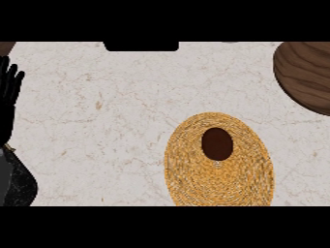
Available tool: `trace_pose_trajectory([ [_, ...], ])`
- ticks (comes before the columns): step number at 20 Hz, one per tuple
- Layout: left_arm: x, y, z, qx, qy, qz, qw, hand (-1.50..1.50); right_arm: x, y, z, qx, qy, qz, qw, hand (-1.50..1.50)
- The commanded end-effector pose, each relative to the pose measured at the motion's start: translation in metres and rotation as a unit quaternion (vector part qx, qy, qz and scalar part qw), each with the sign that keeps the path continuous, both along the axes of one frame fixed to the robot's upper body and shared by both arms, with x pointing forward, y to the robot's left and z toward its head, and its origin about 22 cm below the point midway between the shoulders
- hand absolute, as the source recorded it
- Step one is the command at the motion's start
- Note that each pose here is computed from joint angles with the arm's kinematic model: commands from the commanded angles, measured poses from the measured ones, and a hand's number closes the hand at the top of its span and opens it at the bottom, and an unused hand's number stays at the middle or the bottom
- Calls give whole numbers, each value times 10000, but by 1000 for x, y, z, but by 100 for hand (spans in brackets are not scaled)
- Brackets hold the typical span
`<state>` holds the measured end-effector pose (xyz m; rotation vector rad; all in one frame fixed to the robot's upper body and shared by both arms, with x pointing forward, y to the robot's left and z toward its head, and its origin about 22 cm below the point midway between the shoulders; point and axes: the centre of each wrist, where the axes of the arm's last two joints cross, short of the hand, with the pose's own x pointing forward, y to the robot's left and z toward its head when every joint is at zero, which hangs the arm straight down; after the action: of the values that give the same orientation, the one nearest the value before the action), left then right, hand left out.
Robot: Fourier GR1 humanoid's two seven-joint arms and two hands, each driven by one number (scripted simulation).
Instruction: Pick the can from the placemat and place it in the bowl
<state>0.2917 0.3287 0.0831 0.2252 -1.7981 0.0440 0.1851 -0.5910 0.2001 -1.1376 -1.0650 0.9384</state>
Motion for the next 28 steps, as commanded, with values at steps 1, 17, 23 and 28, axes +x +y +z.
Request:
trace_pose_trajectory([
  [1, 4, -8, -3, -13, 7, 6, 10000, 0, -16, -24, 29, 262, -846, 529, 9947, 150],
  [17, 14, -30, -7, 10, -9, -427, 9991, 0, -1, -33, 103, 1924, -1537, 1457, 9582, 150],
  [23, 22, -27, 7, 59, 1, -425, 9991, 0, 37, -13, 102, 1970, -1090, 1554, 9619, 150],
  [28, 23, -24, 7, 93, -55, -327, 9994, 0, 81, 14, 80, 1962, -687, 1844, 9606, 150],
])
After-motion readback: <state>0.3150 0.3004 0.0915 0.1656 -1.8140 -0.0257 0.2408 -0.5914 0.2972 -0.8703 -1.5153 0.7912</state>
